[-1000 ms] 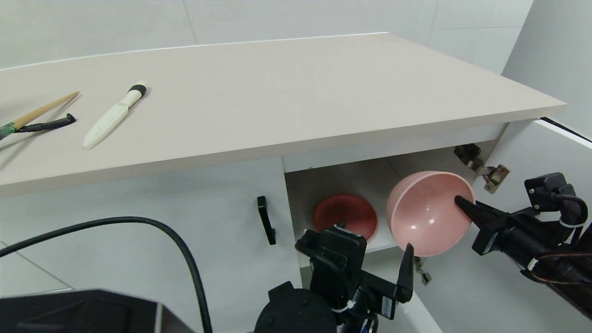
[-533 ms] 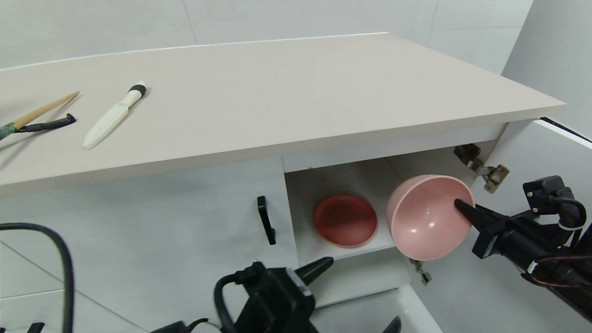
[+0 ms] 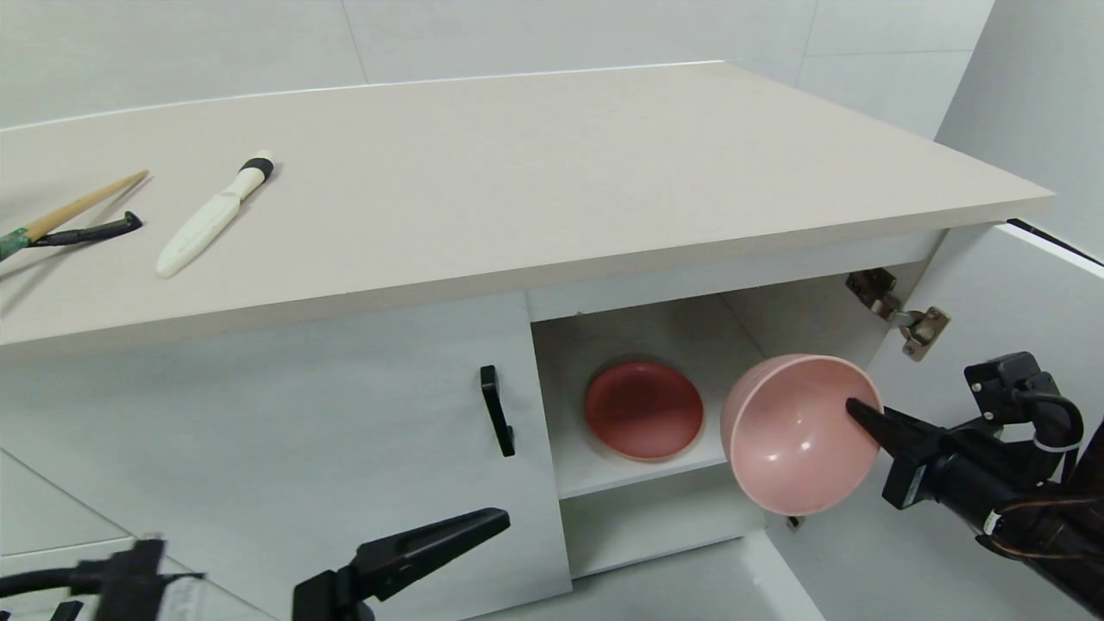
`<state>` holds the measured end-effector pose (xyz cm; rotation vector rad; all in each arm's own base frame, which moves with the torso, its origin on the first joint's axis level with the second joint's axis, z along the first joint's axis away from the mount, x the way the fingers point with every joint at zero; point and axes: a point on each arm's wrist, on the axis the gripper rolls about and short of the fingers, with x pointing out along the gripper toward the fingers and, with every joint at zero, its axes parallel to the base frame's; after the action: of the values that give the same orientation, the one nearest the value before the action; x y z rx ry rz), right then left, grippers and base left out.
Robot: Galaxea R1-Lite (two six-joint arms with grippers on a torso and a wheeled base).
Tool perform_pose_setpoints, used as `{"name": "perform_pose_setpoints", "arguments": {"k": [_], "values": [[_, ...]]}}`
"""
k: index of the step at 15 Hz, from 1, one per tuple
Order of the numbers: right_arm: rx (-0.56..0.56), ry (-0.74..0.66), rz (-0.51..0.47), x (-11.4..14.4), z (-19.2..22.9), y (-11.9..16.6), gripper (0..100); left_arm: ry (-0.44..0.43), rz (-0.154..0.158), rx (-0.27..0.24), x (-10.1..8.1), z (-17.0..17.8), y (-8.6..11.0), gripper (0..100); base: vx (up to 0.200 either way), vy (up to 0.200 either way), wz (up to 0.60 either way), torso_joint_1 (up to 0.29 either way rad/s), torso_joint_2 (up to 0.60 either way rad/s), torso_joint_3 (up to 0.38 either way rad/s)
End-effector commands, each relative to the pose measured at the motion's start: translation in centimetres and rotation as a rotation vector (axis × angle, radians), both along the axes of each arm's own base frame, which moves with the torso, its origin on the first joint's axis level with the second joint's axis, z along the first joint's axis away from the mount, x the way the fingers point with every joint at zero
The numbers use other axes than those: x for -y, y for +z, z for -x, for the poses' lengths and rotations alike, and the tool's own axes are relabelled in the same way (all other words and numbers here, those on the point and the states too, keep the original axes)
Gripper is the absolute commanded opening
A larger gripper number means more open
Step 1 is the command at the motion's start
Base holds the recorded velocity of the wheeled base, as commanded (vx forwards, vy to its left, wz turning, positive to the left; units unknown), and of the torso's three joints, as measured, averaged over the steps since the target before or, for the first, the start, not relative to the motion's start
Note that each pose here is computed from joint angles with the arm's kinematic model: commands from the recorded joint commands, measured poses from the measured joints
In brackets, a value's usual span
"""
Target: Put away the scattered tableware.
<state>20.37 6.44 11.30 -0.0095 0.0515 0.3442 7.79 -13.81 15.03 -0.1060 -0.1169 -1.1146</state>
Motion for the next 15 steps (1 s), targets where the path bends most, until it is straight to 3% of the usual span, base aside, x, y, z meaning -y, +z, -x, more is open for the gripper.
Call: {"name": "perform_pose_setpoints", "arguments": {"k": [1, 3, 5, 7, 9, 11, 13, 14, 15], "values": [[-0.044, 0.001, 0.014, 0.1, 0.4, -0.8, 0, -0.036, 0.098, 0.124, -2.2, 0.9, 2.1, 100, 0.0, 0.0, 0.0, 0.0, 0.0, 0.0], [-0.069, 0.013, 0.022, -0.2, 0.2, -1.4, 0, -0.123, 0.085, 0.214, -2.6, 1.4, 2.4, 100, 0.0, 0.0, 0.0, 0.0, 0.0, 0.0], [-0.092, 0.035, 0.031, -0.7, 0.1, -1.9, 0, -0.122, 0.053, 0.259, -2.4, 1.2, 2.2, 100, 0.0, 0.0, 0.0, 0.0, 0.0, 0.0], [-0.108, 0.045, 0.036, -1.0, 0.0, -2.3, 0, -0.091, 0.055, 0.274, -2.7, 1.0, 2.3, 100, 0.0, 0.0, 0.0, 0.0, 0.0, 0.0], [-0.115, 0.048, 0.039, -1.1, 0.1, -2.4, 0, 0.001, 0.072, 0.333, -4.1, 0.7, 3.0, 100, 0.0, 0.0, 0.0, 0.0, 0.0, 0.0], [-0.126, 0.048, 0.043, -1.1, -0.1, -2.7, 0, 0.148, 0.033, 0.366, -6.1, 0.5, 3.2, 100, 0.0, 0.0, 0.0, 0.0, 0.0, 0.0], [-0.142, 0.055, 0.049, -1.3, -0.1, -3.1, 0, 0.357, -0.002, 0.356, -9.3, 1.5, 3.1, 100, 0.0, 0.0, 0.0, 0.0, 0.0, 0.0], [-0.144, 0.064, 0.049, -1.5, -0.1, -3.1, 0, 0.438, -0.002, 0.311, -10.7, 2.7, 2.6, 100, 0.0, 0.0, 0.0, 0.0, 0.0, 0.0], [-0.143, 0.067, 0.05, -1.5, -0.1, -3.1, 0, 0.465, 0.002, 0.289, -11.2, 3.3, 2.3, 100, 0.0, 0.0, 0.0, 0.0, 0.0, 0.0]]}}
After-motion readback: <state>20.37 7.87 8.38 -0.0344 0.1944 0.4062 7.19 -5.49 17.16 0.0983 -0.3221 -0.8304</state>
